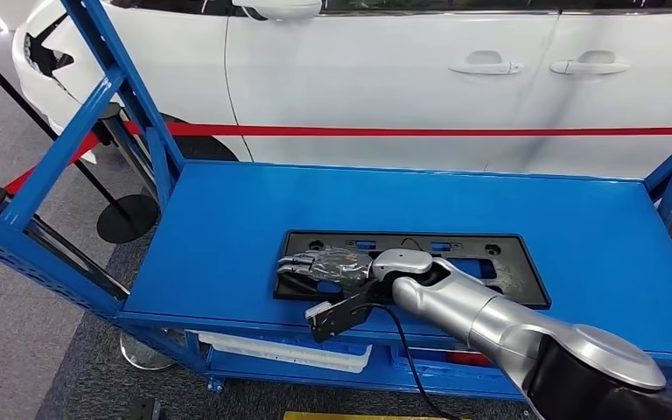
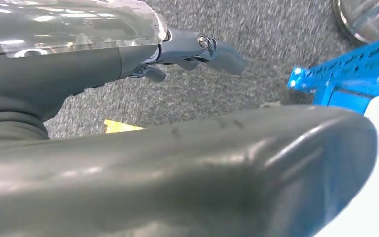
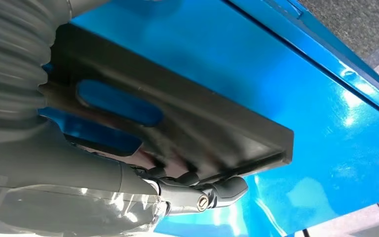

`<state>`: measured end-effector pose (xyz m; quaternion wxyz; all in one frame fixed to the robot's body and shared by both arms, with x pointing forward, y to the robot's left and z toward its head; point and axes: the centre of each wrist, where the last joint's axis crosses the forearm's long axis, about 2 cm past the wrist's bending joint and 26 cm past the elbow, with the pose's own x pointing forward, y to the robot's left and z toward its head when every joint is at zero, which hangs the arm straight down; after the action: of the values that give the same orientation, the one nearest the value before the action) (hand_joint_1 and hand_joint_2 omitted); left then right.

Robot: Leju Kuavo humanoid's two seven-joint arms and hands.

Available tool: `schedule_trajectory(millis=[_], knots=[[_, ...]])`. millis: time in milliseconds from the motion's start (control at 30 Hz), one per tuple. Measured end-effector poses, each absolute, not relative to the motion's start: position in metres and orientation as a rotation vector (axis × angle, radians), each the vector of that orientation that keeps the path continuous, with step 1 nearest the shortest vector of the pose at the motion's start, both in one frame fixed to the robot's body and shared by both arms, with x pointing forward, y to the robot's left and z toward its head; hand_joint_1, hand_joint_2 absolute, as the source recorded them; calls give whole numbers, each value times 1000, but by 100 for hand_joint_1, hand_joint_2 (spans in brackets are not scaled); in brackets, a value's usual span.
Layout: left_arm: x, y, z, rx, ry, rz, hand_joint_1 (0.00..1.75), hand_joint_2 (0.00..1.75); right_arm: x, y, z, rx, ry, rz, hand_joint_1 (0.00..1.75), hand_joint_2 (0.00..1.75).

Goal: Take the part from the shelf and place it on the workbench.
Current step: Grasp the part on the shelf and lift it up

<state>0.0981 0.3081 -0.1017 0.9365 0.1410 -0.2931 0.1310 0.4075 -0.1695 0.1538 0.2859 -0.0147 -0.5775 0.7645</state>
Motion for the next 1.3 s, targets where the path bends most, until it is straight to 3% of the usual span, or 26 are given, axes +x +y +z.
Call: schedule_trajectory(millis=[367, 767, 1300], knots=[[93, 312, -103, 293, -595, 263, 0, 0, 406, -160, 143, -77, -1599, 1987, 0, 175], [66, 283, -108, 215, -497, 201, 0, 0, 364, -143, 100, -418, -1990, 1601, 0, 175], [57, 266, -109, 166, -458, 143, 0, 0, 350, -121, 95, -433, -1966, 1630, 0, 175]])
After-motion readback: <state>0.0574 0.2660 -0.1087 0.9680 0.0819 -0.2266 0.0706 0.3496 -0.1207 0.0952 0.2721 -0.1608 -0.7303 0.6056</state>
